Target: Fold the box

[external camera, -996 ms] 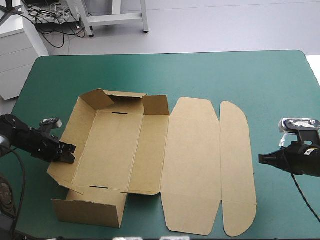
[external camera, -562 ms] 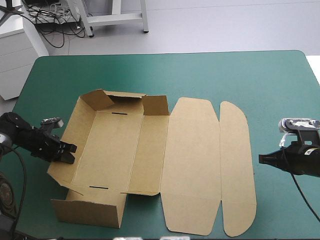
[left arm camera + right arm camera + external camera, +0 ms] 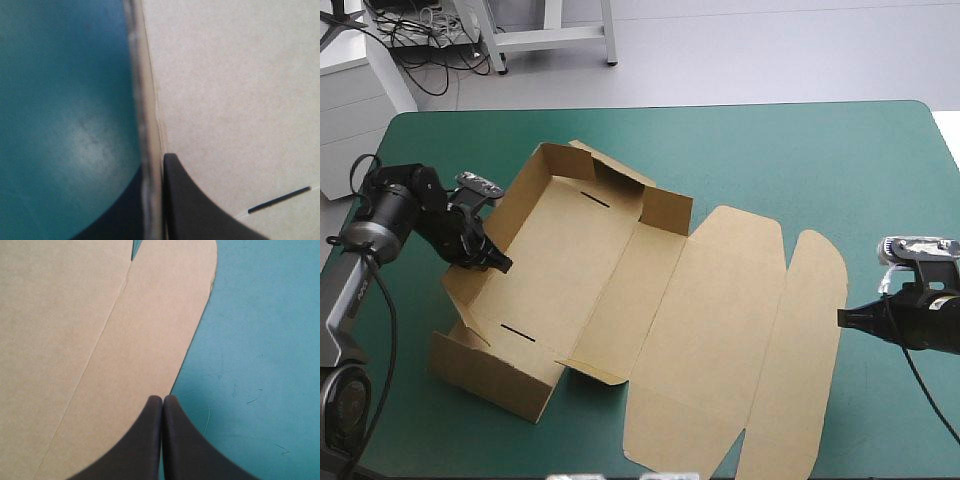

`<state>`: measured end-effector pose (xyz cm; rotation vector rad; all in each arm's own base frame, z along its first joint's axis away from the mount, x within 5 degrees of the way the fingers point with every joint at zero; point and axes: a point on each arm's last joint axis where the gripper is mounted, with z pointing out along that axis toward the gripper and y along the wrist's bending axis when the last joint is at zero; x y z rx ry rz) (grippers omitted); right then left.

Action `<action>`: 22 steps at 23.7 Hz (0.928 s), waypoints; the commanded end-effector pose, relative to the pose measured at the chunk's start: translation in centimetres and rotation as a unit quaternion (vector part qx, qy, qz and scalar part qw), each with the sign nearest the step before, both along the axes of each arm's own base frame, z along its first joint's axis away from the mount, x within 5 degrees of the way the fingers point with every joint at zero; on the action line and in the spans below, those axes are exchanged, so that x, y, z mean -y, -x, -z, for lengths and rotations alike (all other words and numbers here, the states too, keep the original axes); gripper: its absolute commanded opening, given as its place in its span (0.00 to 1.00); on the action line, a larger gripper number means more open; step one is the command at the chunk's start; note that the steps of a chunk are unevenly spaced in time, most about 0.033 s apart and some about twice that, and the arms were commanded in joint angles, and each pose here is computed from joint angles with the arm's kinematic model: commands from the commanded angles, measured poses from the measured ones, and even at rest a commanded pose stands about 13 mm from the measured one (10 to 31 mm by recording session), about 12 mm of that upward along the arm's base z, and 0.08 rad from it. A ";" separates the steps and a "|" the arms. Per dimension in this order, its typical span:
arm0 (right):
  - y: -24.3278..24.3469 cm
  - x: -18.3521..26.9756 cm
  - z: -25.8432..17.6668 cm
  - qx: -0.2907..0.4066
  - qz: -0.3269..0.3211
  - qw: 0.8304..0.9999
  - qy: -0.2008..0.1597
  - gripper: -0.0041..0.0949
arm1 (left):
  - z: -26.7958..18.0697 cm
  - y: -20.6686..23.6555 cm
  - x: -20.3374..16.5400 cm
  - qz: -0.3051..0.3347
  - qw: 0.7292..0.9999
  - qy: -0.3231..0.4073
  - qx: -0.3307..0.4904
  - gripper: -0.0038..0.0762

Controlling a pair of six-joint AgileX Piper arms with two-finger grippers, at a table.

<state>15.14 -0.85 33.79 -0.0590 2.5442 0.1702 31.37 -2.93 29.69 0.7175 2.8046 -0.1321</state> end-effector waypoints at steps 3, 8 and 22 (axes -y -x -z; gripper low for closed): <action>-0.1 0.0 -0.9 0.029 0.002 1.000 -0.002 0.02 | -4.9 -0.5 5.4 0.090 0.981 -0.067 0.159 0.04; -0.1 0.0 -0.9 0.028 0.002 1.000 -0.003 0.02 | -7.9 -0.1 10.9 0.197 0.926 -0.126 0.296 0.04; -0.1 -0.1 -0.9 0.029 0.002 1.000 -0.005 0.02 | -11.3 4.4 20.6 0.359 0.743 -0.259 0.502 0.04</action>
